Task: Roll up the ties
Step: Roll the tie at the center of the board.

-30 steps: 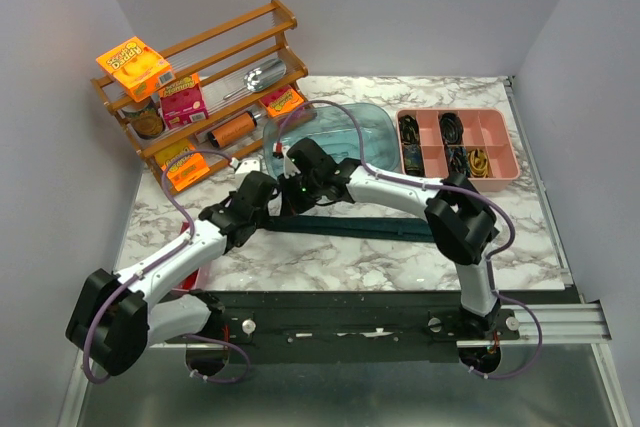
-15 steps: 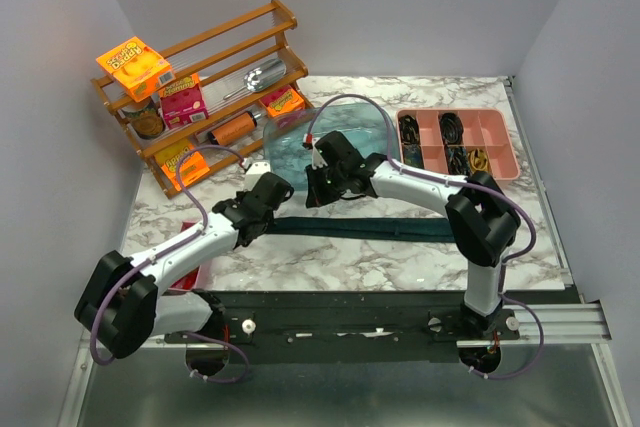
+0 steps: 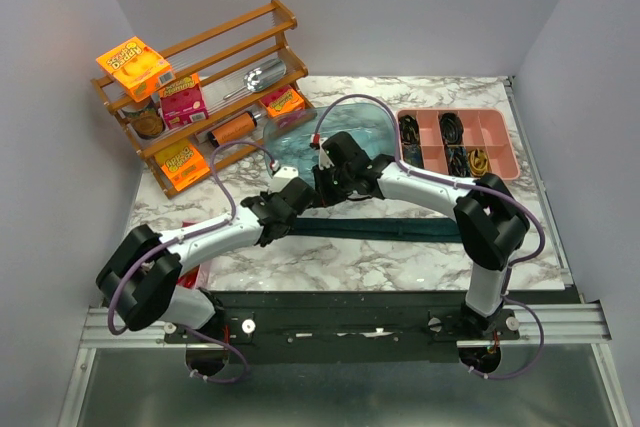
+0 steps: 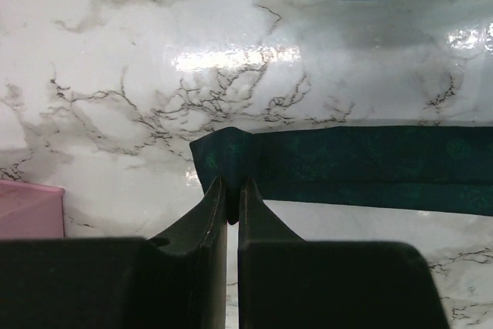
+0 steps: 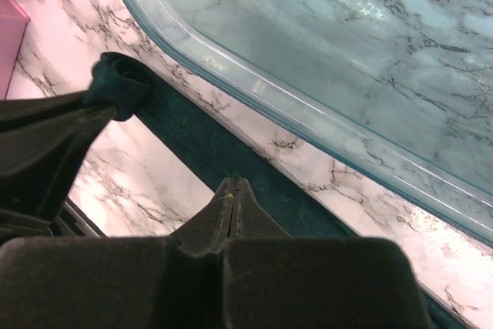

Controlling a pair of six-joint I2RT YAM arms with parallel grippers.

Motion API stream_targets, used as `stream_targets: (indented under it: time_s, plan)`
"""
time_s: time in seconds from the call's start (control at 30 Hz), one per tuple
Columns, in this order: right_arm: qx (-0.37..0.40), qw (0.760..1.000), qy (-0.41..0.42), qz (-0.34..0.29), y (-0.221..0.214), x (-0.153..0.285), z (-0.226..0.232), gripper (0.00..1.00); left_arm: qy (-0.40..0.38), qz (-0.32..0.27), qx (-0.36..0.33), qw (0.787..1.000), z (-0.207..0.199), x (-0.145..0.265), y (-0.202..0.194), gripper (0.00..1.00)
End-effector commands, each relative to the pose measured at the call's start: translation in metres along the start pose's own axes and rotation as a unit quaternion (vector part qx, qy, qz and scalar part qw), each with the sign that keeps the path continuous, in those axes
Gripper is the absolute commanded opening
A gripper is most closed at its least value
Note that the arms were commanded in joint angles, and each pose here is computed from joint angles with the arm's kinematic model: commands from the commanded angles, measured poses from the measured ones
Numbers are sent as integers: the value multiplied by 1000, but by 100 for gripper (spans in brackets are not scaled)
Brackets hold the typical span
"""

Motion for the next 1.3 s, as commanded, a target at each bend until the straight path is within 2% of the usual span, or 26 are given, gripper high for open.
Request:
stream_targets:
  time_s: [0.0,0.13,0.23,0.33,0.47,0.57,0.87,1.03,1.1,1.27]
  plan:
    - [5,1000,-10,-11,2,7,-3,0,12,-9,-24,1000,-11,-2,2,0]
    - [4,1000,-13,-10,0,8,-4,0,12,-3,-38,999,-23,-5,0,0]
    - [3,1000,-17,-7,-2,7,-7,0,13,-1,-54,998,-33,-7,-3,4]
    - [3,1000,-19,-5,-4,8,-8,0,20,1,-64,998,-40,-8,-6,15]
    - [2,1000,-21,-6,-5,8,-9,0,17,4,-68,998,-47,-9,-11,37]
    - [3,1000,-21,-5,-5,8,-9,0,0,7,-61,998,-52,-11,-14,48]
    - [7,1000,2,-6,-4,8,-3,0,-79,-3,-18,997,-66,-7,-18,51]
    - [16,999,26,-14,0,11,5,0,-117,-18,19,993,-64,4,-6,52]
    - [20,999,47,-14,2,11,11,0,-131,-27,41,990,-59,10,2,60]
    - [30,995,94,-21,12,11,28,0,-178,-26,97,979,-41,12,12,66]
Point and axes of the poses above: each gripper's point midway between its finger pads, its own x axis back along the fingers, its own z axis along the line the jaws close on, y = z × x, the point moved 4 cm from there along x, back along the fingers, and after that the axes turned 6 degrees about x, right-handed, at the moved point
